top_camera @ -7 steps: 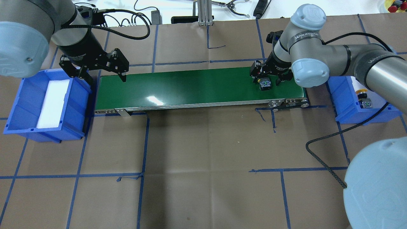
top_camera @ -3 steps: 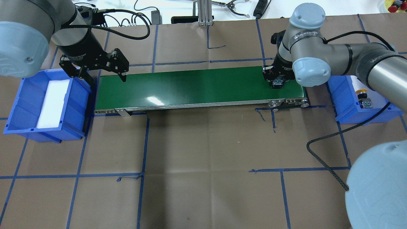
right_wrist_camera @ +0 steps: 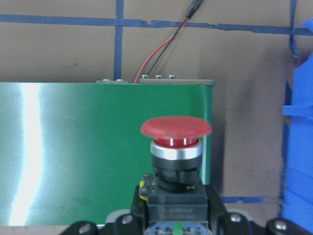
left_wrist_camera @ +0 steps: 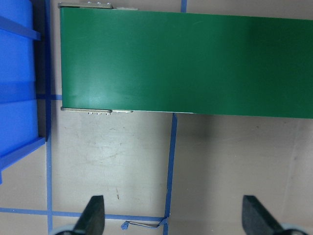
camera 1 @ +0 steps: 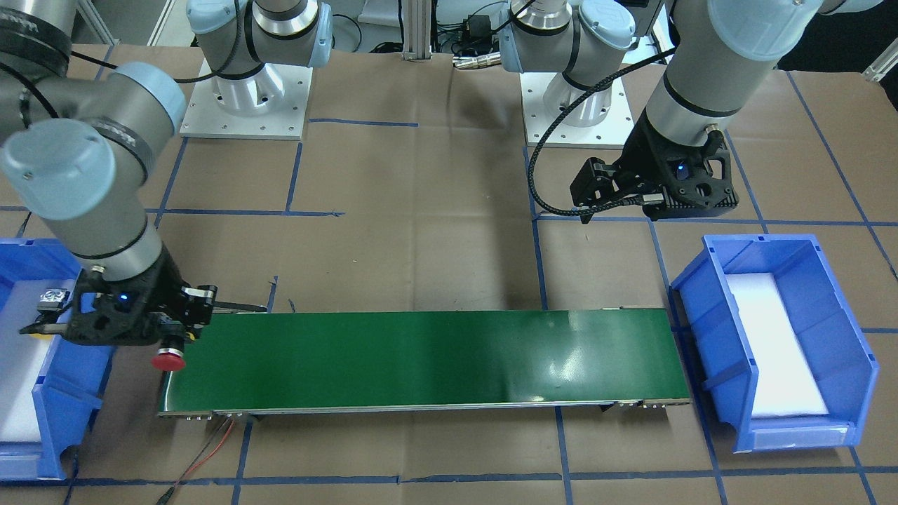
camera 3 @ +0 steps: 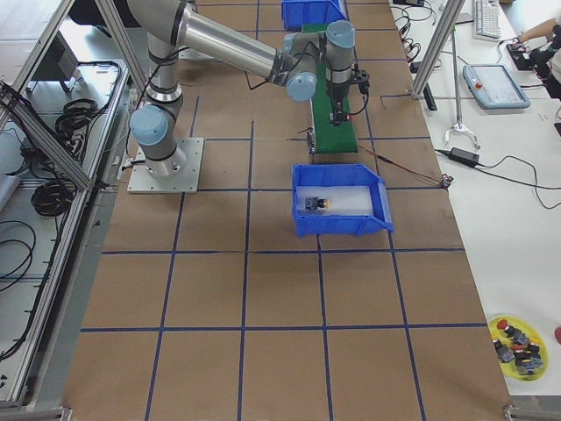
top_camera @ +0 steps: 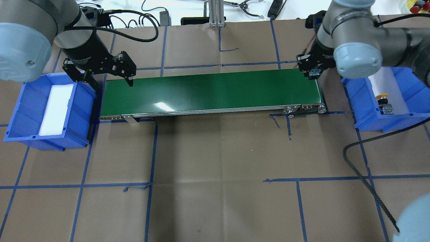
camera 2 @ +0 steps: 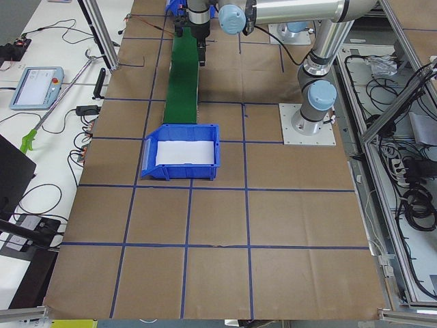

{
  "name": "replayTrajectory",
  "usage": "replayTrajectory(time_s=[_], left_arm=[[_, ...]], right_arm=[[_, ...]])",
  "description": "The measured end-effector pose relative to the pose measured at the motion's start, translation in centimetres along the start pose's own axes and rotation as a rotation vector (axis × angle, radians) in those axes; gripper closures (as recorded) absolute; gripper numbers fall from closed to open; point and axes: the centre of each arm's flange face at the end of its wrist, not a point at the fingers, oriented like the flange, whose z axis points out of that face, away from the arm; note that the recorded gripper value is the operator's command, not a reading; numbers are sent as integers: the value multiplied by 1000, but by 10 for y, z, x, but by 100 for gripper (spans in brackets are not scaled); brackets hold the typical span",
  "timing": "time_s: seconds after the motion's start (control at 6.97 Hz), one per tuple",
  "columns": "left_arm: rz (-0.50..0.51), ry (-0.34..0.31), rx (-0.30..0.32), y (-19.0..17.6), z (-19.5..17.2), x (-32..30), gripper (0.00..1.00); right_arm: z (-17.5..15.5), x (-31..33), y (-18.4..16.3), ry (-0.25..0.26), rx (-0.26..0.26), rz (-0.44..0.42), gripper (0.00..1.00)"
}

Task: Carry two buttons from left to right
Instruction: 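Carry the red button into the blue bin with the right gripper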

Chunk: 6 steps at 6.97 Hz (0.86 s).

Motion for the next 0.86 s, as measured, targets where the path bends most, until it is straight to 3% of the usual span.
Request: replayTrajectory(time_s=[0.29,0.43,0.57,0.86], left_arm=[[0,0,0,0,0,0,0],[0,0,0,0,0,0,0],[-1,0,0,0,0,0,0],[0,0,0,0,0,0,0]], right_arm=[[-51,114,-8,12,-18,-14,97],[-53,163,-8,-1,-61,-12,97],[-34,196,-13,-16,-93,1,97],[23,228,-31,-15,-91,22,96]])
